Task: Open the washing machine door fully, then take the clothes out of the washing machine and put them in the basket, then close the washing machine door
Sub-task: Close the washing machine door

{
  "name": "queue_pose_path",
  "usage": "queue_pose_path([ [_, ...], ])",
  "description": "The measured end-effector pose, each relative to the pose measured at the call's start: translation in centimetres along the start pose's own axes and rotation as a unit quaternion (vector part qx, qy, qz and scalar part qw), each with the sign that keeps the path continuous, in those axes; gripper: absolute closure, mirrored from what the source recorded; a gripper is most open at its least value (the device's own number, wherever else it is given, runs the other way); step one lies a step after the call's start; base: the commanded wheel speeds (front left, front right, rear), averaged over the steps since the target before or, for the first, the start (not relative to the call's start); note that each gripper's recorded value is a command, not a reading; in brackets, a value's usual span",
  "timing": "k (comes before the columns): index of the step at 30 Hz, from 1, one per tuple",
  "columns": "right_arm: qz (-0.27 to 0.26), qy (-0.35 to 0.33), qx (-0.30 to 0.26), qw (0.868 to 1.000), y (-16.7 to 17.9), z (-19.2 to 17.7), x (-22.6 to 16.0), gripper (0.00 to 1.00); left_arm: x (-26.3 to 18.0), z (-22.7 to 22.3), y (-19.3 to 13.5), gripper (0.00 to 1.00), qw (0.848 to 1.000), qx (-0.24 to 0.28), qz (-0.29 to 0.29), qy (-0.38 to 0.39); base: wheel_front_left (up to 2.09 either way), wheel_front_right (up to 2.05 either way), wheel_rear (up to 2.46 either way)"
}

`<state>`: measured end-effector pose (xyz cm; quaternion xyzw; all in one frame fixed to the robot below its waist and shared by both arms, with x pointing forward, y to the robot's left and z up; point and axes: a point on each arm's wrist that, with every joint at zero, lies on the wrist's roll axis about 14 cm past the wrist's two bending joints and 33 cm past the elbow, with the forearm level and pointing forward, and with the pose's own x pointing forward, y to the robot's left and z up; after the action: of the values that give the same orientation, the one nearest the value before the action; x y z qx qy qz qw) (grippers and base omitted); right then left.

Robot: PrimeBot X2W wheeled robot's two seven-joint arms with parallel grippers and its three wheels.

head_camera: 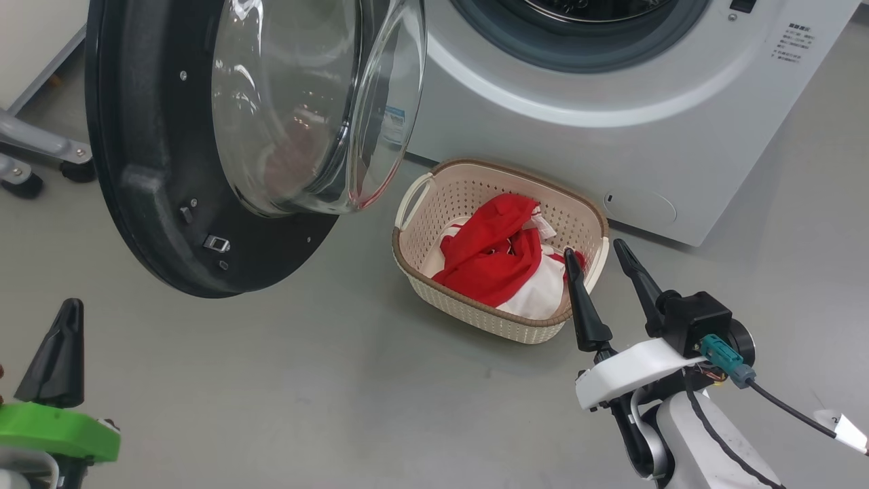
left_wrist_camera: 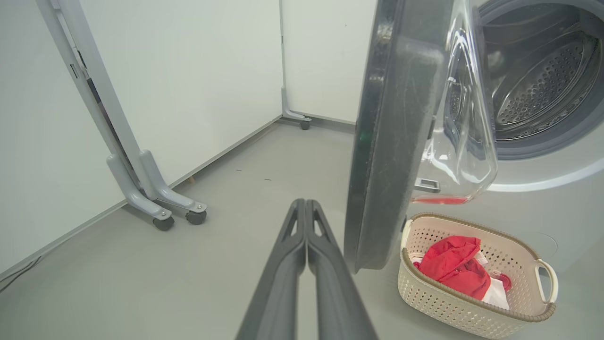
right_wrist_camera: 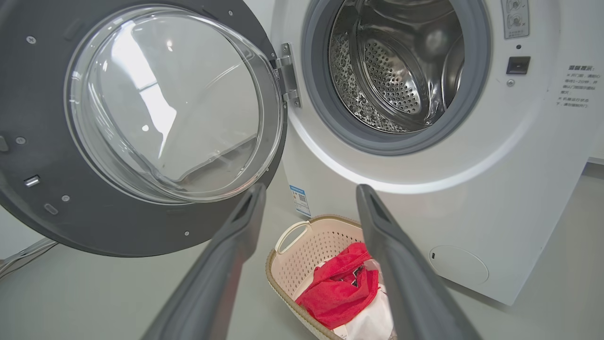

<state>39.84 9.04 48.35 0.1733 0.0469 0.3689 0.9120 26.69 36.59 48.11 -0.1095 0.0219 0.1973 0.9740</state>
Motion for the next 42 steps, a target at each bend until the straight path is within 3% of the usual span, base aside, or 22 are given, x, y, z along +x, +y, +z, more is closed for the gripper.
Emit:
queue_pose_path([
  [7,0.002,-0.001,-0.002,1.000,0.2,0.1,0.0,0.00,0.4,2.1,0.8,1.00,1.000,0.001,0.005,-0.028,0.00,0.00,0.00],
  [13,0.004,0.001,0.000,1.000,0.3,-0.1,0.0,0.00,1.8,5.1,1.5,1.00,0.994,-0.081,0.021,-0.075,0.00,0.00,0.00],
  [17,0.005,0.006,0.003,1.000,0.3,-0.5,0.0,0.00,2.7,5.7,2.3,1.00,0.983,-0.165,0.037,-0.070,0.00,0.00,0.00],
  [23,-0.001,0.007,0.005,1.000,-0.2,-0.6,-0.1,0.00,4.6,6.1,2.1,1.00,0.940,-0.335,0.033,-0.050,0.00,0.00,0.00],
  [27,-0.004,0.008,0.007,1.000,-0.4,-0.7,-0.1,0.00,5.3,7.0,3.5,1.00,0.912,-0.405,0.041,-0.048,0.00,0.00,0.00],
  [30,-0.005,0.009,0.008,1.000,-0.5,-0.8,-0.1,0.00,6.2,7.4,3.2,1.00,0.882,-0.469,0.035,-0.036,0.00,0.00,0.00],
  [42,-0.014,0.009,0.012,1.000,-1.3,-1.0,-0.2,0.00,8.5,6.2,1.0,1.00,0.820,-0.569,0.019,0.062,0.00,0.00,0.00],
])
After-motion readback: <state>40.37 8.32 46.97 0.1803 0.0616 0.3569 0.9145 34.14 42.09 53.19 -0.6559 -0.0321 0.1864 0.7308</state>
